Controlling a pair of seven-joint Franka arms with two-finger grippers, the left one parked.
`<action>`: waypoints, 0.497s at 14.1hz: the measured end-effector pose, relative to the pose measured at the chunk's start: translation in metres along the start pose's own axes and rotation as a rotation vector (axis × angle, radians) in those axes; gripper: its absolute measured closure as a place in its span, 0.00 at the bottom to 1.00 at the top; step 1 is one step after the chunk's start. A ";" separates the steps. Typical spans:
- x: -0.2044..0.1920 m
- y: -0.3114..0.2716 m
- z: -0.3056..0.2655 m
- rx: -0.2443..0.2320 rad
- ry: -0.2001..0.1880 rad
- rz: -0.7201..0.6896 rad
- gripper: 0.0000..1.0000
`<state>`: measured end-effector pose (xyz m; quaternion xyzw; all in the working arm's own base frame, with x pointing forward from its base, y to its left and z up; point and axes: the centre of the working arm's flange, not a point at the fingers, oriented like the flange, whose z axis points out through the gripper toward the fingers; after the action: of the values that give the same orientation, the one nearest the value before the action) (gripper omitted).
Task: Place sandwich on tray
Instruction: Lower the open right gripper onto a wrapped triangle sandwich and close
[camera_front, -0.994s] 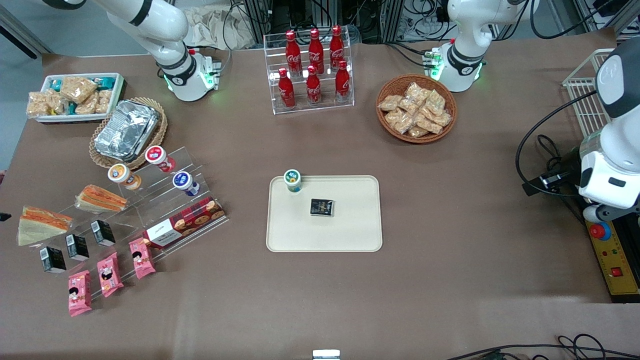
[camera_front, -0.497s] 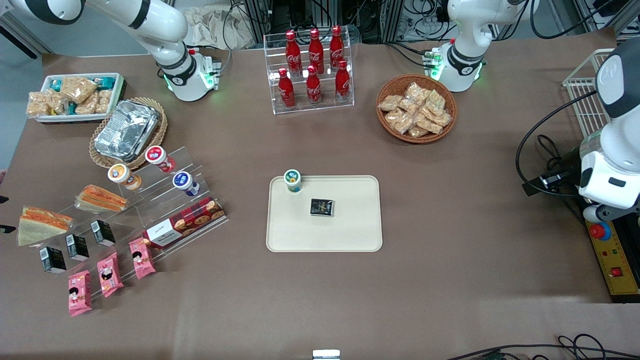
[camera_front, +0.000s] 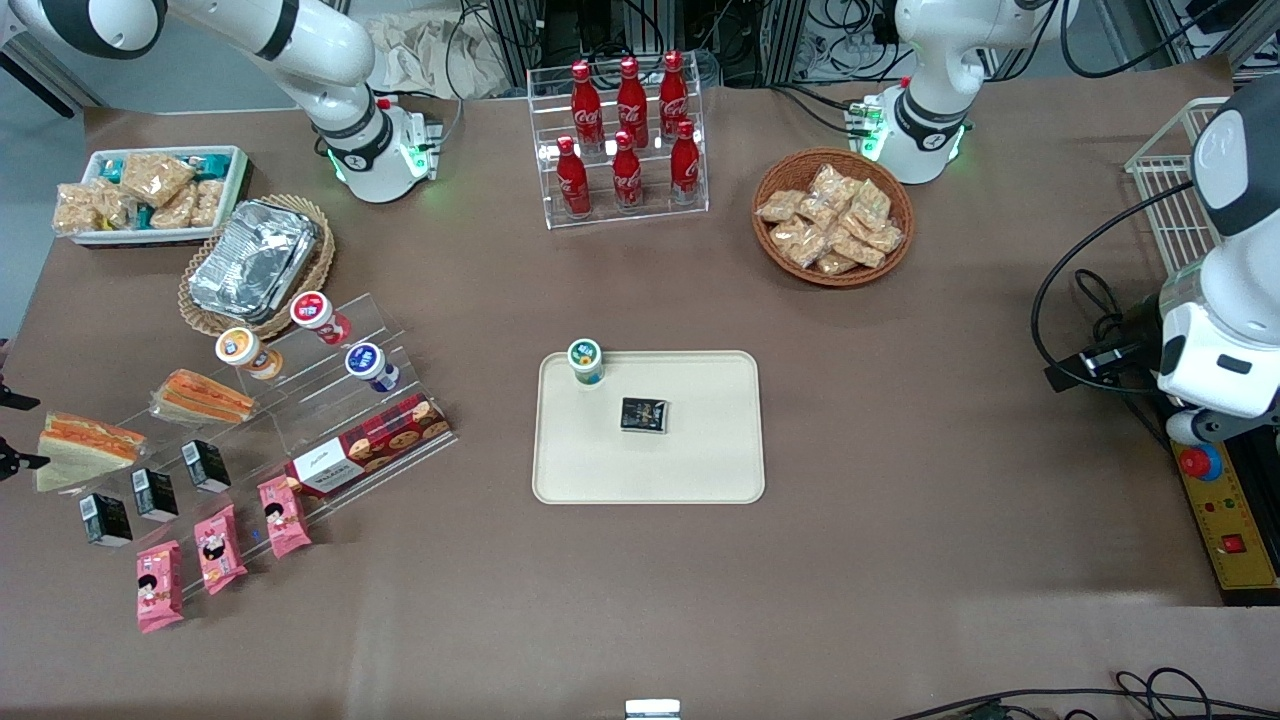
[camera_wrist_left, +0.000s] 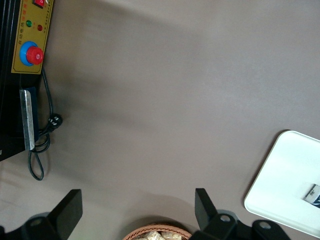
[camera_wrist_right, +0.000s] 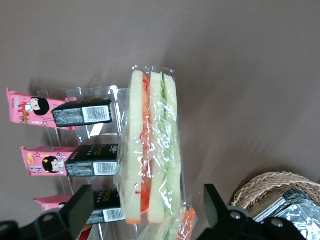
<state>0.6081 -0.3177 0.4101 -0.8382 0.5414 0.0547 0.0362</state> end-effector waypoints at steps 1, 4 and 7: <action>0.001 0.000 0.004 -0.002 -0.005 0.002 0.01; 0.004 0.002 0.018 -0.008 -0.020 0.010 0.02; 0.009 0.005 0.029 0.013 -0.027 0.029 0.05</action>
<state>0.6052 -0.3245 0.3801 -0.8292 0.5533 0.0630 0.0483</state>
